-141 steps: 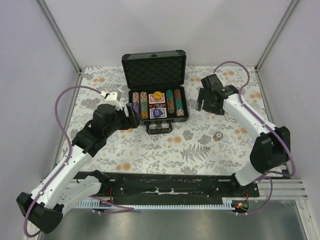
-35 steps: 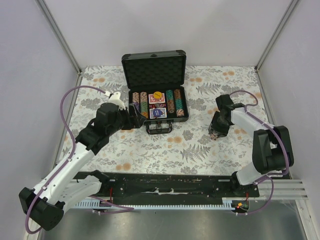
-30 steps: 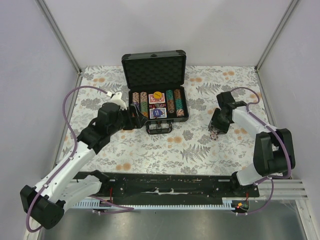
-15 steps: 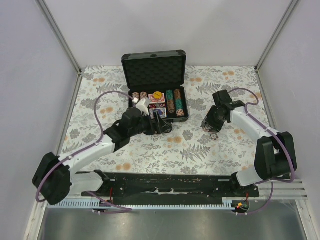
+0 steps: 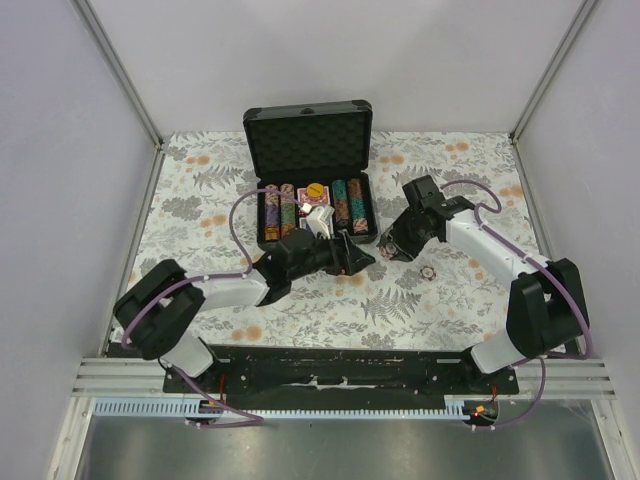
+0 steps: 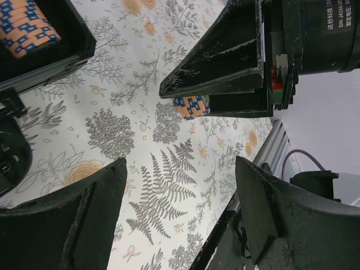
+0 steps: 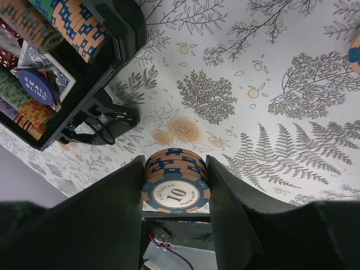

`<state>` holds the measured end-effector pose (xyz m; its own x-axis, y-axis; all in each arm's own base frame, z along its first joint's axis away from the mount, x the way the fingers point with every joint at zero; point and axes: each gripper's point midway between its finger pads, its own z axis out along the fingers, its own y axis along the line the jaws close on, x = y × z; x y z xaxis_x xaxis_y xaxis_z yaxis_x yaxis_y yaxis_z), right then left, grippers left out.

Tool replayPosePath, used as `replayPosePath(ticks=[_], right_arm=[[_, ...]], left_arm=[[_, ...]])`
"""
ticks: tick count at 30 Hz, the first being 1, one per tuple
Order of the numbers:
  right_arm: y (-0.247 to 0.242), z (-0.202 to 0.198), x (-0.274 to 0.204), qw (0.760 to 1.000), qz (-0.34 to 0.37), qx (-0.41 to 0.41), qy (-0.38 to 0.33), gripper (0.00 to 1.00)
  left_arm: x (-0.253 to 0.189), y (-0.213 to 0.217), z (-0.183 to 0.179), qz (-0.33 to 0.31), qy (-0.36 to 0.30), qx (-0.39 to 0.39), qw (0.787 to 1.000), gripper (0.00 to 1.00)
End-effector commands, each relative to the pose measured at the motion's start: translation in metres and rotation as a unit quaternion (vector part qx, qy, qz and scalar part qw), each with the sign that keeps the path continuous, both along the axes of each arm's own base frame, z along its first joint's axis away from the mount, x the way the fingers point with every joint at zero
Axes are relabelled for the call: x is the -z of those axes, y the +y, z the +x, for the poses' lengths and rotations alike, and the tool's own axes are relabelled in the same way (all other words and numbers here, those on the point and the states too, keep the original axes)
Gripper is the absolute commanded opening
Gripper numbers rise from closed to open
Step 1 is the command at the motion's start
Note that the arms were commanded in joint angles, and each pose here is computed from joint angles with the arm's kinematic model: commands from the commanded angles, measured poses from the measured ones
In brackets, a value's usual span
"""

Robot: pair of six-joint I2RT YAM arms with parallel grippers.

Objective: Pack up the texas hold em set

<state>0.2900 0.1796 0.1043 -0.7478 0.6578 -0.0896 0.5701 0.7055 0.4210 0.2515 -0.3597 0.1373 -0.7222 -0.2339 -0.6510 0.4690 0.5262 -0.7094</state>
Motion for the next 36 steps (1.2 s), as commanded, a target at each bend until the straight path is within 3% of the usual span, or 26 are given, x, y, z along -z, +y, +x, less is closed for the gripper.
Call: replayPosePath(ticks=[1, 27, 36], right_arm=[[0.012, -0.003, -0.005, 0.999, 0.018, 0.025, 0.031, 0.07], [0.032, -0.010, -0.003, 0.996, 0.048, 0.046, 0.061, 0.05], [0.039, -0.009, -0.004, 0.995, 0.059, 0.050, 0.059, 0.05]], left_arm=[[-0.024, -0.020, 0.005, -0.079, -0.038, 0.005, 0.996, 0.84], [-0.001, -0.047, 0.016, -0.072, 0.002, -0.016, 0.997, 0.84], [0.008, -0.051, 0.019, -0.062, 0.031, -0.028, 0.997, 0.74]])
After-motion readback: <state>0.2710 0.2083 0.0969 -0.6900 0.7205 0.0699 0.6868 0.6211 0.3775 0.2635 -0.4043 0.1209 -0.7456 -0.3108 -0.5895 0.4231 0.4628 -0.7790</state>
